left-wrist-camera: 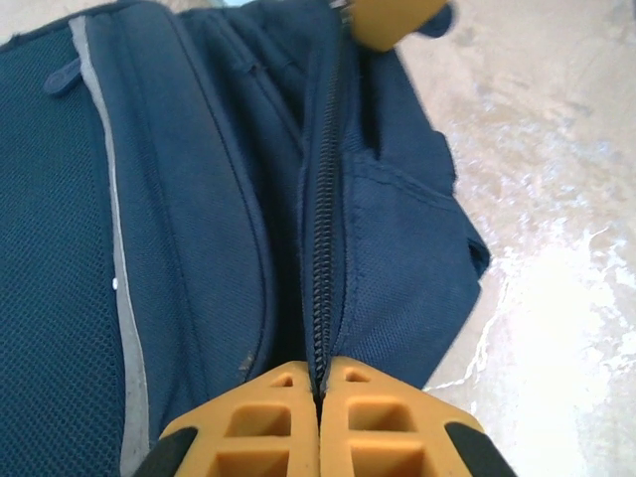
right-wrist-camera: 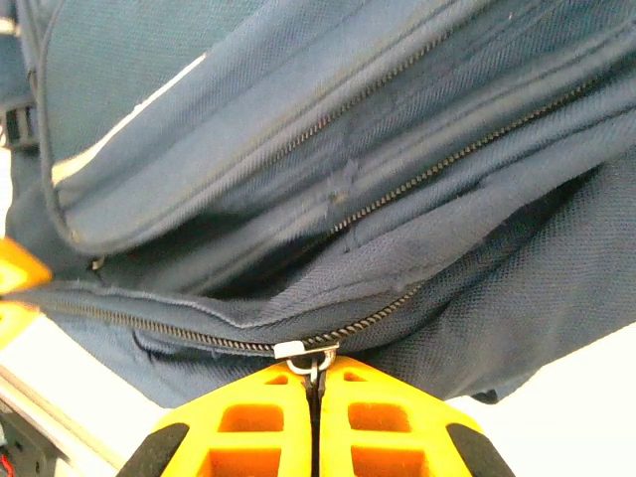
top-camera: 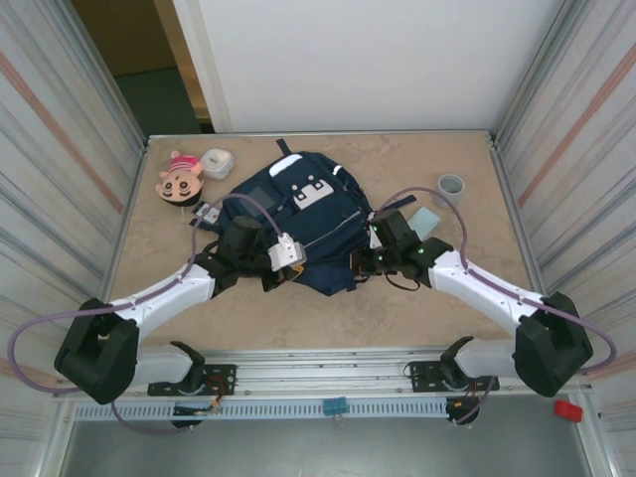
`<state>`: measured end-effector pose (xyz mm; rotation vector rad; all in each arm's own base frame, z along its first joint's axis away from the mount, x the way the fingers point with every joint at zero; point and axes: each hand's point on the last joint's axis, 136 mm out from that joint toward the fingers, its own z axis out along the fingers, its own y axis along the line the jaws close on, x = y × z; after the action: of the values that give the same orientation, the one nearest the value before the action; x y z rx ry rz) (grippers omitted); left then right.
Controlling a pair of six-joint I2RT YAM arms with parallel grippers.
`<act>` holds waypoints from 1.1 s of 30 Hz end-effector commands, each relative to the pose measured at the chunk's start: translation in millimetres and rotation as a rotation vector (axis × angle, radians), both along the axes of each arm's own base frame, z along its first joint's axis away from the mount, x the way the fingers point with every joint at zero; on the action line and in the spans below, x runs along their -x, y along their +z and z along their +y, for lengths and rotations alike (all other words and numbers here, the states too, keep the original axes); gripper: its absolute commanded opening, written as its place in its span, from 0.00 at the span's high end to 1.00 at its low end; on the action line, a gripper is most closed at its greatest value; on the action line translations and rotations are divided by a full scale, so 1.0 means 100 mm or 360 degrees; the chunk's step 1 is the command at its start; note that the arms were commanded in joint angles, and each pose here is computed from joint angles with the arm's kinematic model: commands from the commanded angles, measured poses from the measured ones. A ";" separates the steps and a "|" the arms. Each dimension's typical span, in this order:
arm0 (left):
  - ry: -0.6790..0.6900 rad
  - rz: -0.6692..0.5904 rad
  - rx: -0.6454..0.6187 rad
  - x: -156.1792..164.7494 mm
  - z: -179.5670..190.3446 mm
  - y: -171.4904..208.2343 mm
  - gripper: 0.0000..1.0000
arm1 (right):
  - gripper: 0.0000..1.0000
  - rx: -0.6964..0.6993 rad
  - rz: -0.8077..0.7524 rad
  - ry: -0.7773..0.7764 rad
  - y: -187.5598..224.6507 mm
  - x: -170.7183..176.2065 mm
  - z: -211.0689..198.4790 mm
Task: Pack books, pencil case, and school supplies into a backpack
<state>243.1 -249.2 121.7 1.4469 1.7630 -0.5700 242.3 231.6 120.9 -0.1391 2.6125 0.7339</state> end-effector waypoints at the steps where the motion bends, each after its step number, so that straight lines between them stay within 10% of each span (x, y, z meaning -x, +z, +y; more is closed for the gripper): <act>1: 0.0102 -0.0124 -0.0113 -0.22 0.16 0.07 0.97 | 1.00 0.0023 0.0005 -0.0033 -0.09 0.17 0.04; 12: 0.0004 -0.0196 -0.0118 -0.53 0.13 0.19 0.80 | 1.00 -0.0124 -0.0027 0.0075 -0.01 0.35 0.72; 16: -0.0205 -0.0113 0.0017 -0.19 0.02 0.35 0.44 | 1.00 -0.0154 -0.0025 0.0095 0.00 0.34 0.81; 20: -0.0342 -0.0085 0.0029 0.13 -0.07 0.38 0.32 | 1.00 -0.0168 -0.0029 0.0166 0.03 0.38 0.85; 28: -0.0409 -0.0071 -0.0102 0.15 -0.37 0.11 0.34 | 1.00 -0.0217 -0.0065 0.0267 0.15 0.45 0.88; 33: -0.0399 -0.0043 -0.0211 0.09 -0.38 -0.08 0.60 | 1.00 -0.0225 -0.0078 0.0282 0.18 0.45 0.84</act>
<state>225.9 -284.3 107.4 1.7603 1.6668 -0.6208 198.8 305.1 109.9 -0.2757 2.5920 0.8610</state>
